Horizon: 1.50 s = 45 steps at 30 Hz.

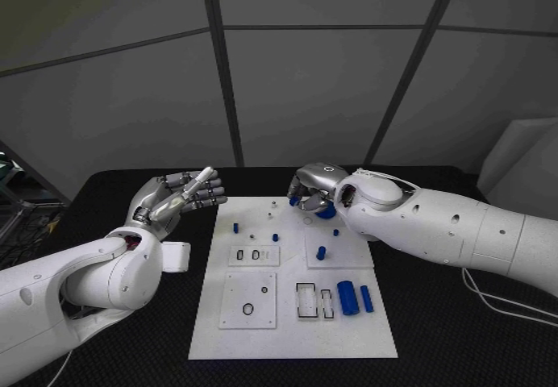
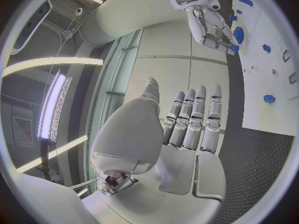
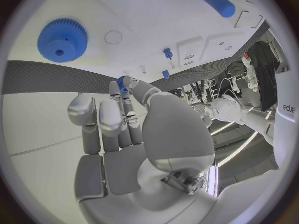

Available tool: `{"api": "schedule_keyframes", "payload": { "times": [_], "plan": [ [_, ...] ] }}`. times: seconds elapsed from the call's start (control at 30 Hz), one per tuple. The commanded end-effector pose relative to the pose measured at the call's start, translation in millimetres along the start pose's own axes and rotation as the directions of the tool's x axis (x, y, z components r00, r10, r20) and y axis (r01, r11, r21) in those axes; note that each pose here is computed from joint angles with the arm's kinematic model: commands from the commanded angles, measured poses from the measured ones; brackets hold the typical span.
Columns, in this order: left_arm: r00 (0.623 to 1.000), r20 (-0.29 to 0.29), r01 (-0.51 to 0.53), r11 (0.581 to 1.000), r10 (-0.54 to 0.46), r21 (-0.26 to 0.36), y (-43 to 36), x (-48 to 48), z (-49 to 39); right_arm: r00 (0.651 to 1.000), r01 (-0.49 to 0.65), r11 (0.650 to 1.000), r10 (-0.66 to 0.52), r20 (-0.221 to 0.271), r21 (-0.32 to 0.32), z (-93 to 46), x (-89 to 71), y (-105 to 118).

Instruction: Assemble the parts on the task board

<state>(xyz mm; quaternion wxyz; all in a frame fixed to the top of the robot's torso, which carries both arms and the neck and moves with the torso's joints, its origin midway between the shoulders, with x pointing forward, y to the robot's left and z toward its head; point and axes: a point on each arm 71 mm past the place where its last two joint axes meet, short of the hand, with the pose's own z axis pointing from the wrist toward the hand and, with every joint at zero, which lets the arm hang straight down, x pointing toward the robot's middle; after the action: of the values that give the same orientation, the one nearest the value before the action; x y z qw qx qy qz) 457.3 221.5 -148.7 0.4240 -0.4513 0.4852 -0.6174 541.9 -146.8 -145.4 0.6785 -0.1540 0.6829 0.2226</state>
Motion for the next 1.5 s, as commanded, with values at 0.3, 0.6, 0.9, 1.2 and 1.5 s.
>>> {"api": "schedule_keyframes", "payload": {
  "times": [0.3,0.6,0.9,1.2,1.5],
  "plan": [
    [1.000,-0.022,0.004,1.000,-0.004,0.002,-0.8,5.1,0.8,0.998,0.000,1.000,-0.001,0.068,0.009,25.5,-1.8,12.3],
    [1.000,-0.024,0.005,1.000,-0.005,0.003,-1.5,6.6,1.2,0.999,0.004,1.000,-0.004,0.034,0.000,36.0,2.8,22.3],
    [1.000,-0.023,0.004,1.000,-0.004,0.000,-1.8,6.9,1.4,1.000,0.008,1.000,-0.008,0.005,0.011,38.8,5.5,23.5],
    [1.000,-0.028,0.005,1.000,-0.005,0.001,-2.8,8.6,0.9,1.000,0.013,1.000,-0.013,-0.029,0.024,41.4,8.5,24.3],
    [1.000,-0.030,0.006,1.000,-0.006,0.002,-3.7,9.5,0.8,0.999,0.015,1.000,-0.014,-0.039,0.026,44.1,9.8,25.9]
  ]
}}
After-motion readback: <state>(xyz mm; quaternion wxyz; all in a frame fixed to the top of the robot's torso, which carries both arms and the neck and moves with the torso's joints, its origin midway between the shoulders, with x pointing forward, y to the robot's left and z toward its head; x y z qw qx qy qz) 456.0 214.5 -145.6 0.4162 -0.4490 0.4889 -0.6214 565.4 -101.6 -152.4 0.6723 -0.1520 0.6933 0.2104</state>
